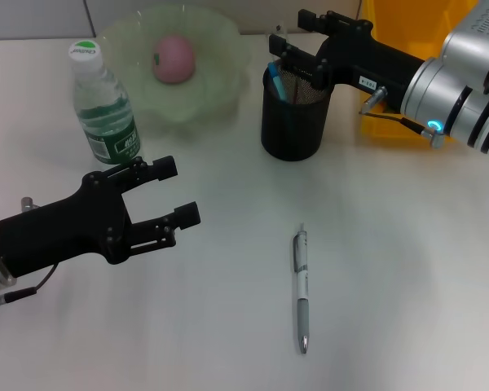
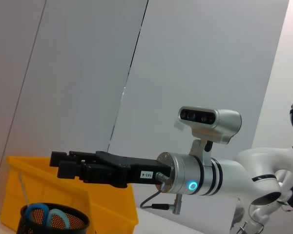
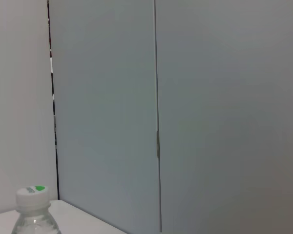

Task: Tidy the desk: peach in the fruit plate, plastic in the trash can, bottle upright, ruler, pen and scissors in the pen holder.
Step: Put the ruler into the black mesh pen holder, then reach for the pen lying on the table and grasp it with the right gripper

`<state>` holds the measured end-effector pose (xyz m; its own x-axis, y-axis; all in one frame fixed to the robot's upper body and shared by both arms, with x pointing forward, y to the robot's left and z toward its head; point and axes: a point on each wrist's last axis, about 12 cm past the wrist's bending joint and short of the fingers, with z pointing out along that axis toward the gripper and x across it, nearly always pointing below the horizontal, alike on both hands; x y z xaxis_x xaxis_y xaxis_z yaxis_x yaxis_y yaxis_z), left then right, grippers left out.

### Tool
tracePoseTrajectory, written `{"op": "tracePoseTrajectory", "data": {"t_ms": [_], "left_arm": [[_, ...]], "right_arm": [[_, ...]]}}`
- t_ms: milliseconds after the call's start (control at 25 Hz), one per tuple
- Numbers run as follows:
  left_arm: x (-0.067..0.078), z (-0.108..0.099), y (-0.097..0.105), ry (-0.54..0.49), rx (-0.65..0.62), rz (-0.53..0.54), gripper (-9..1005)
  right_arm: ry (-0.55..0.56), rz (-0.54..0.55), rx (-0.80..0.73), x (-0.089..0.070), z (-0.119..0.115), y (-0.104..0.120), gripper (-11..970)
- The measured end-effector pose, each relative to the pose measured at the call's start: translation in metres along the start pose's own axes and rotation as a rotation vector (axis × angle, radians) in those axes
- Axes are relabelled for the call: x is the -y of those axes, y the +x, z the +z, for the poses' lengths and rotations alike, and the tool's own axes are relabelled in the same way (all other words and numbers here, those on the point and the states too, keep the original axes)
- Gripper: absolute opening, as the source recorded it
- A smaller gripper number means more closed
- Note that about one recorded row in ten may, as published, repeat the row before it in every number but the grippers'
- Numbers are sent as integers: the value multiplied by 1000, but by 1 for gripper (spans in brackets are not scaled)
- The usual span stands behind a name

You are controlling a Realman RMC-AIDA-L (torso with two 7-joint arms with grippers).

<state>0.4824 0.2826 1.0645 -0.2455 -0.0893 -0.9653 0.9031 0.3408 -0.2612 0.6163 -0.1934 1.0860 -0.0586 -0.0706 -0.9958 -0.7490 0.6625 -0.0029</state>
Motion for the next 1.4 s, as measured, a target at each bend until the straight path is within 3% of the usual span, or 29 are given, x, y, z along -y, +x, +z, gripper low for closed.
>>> {"op": "tracePoseTrajectory", "data": {"t_ms": [520, 720, 1120, 1400], "left_arm": [[0, -1, 0, -2, -1, 1, 829], [-1, -1, -1, -2, -1, 5, 829], [-6, -3, -7, -2, -12, 26, 829], [-9, -6, -10, -6, -22, 40, 829]], "right_arm": [[14, 4, 34, 4, -2, -5, 606], [21, 33, 128, 7, -14, -13, 606], [-136, 96, 296, 0, -58, -31, 606], [-229, 176, 220, -2, -76, -31, 605]]}}
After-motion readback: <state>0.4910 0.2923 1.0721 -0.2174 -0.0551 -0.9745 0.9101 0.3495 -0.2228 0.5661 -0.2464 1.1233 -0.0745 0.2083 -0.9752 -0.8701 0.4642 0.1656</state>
